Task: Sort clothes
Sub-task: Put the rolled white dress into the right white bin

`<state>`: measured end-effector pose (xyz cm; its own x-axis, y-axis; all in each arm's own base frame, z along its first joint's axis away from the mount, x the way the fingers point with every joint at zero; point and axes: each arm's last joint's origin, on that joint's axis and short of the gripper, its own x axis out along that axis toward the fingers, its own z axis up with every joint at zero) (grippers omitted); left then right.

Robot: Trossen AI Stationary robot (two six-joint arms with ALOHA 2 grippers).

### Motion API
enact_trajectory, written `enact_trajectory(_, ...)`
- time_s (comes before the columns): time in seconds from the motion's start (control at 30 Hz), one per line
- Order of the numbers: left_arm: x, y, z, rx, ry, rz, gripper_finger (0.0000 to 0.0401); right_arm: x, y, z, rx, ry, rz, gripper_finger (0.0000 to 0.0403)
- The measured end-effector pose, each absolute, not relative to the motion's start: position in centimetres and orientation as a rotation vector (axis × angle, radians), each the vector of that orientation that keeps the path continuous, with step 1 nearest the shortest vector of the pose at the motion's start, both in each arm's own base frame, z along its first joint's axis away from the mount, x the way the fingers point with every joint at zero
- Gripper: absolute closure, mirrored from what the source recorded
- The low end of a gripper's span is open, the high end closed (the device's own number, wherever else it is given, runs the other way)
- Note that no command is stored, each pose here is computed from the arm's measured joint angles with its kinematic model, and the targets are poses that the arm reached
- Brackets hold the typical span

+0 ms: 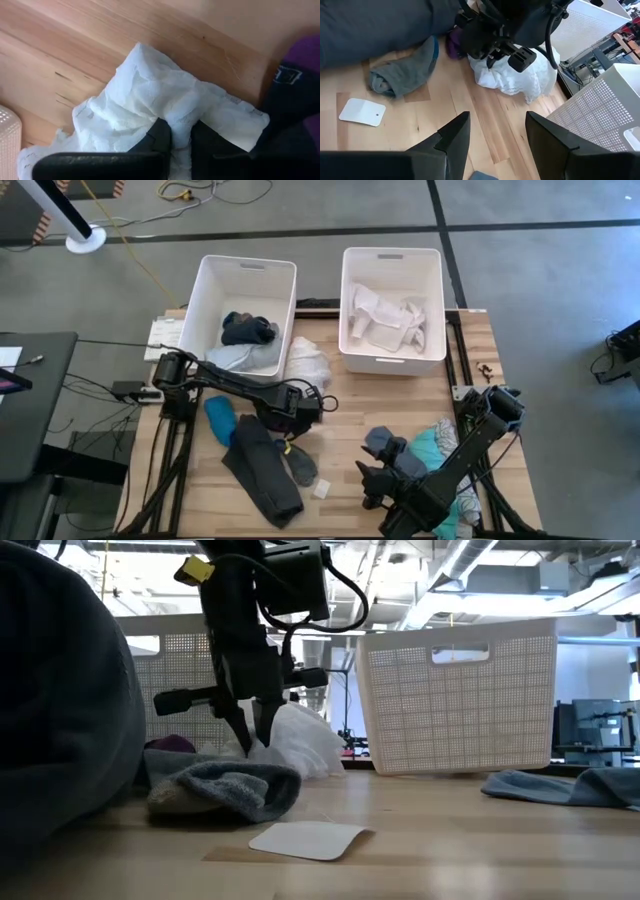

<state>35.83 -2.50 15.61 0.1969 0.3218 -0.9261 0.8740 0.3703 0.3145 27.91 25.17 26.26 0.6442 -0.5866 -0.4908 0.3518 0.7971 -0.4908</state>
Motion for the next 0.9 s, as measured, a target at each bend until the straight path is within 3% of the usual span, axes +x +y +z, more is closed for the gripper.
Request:
enact_trajectory(0.27,35.4,-3.5,17.2,1.229,1.331,-0.499,0.0376,27.9,25.3,26.3,-0.360,0.676,-0.543,0.0196)
enact_trajectory(0.9,29.1,-3.4,32.6,0.979,0.773,-0.157,0.0376,28.4,24.8,26.6,-0.443,0.583,-0.600,0.0192)
